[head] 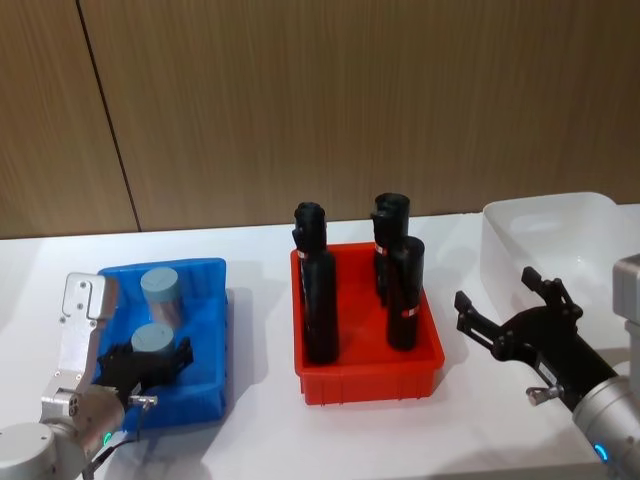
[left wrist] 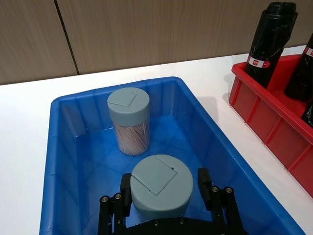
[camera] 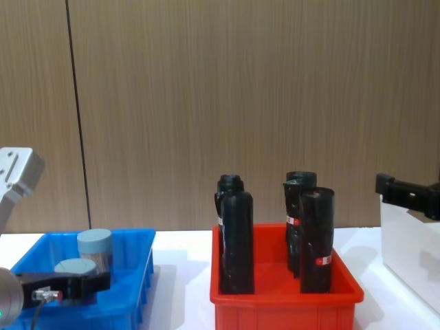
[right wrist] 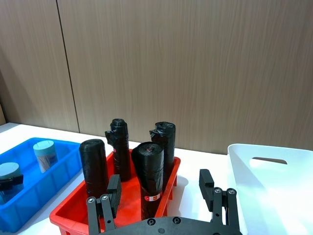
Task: Pick the cotton swabs from the blue box and place them into the white box.
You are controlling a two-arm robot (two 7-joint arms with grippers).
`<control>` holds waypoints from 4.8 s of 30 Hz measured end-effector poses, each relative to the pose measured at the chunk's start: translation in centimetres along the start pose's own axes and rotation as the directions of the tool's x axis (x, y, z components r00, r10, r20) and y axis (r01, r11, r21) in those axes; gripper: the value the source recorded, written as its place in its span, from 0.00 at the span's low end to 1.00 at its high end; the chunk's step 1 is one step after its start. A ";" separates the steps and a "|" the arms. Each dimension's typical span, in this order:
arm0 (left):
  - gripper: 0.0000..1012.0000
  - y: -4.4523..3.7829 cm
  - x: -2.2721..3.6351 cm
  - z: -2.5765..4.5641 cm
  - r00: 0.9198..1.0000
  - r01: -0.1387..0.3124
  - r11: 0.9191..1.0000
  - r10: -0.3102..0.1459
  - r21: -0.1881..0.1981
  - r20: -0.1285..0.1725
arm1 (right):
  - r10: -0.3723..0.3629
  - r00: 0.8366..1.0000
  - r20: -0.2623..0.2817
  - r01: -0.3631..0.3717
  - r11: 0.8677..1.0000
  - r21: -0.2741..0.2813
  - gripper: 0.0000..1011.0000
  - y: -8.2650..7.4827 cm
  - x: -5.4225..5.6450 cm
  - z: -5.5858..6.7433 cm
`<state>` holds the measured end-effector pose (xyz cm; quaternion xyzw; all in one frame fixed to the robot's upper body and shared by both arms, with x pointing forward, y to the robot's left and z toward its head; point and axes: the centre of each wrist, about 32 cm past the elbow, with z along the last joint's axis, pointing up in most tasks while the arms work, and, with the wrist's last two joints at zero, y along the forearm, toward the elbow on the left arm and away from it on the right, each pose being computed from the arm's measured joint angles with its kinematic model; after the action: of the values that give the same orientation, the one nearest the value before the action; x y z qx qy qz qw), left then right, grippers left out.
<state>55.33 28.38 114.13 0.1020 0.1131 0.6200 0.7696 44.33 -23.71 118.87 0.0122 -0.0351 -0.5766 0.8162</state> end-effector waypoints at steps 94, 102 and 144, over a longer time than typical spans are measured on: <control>0.66 -5.37 -9.04 15.79 0.703 0.706 0.708 -0.701 -0.008 0.120 | 0.000 1.000 0.000 0.000 1.000 0.000 0.99 0.0 0.0 0.0; 0.66 -5.55 -9.24 16.05 0.696 0.713 0.701 -0.708 -0.004 0.120 | 0.013 1.000 0.004 -0.013 1.000 -0.017 0.99 0.1 0.2 0.1; 0.66 -5.75 -9.46 16.34 0.688 0.721 0.693 -0.716 0.000 0.120 | 0.266 0.953 -0.144 -0.287 0.945 -0.155 0.99 6.5 4.5 2.0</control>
<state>63.65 17.65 128.46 0.0656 0.0866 0.2654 0.9580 51.78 -25.75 121.50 -0.0292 0.0635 -0.4555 0.8875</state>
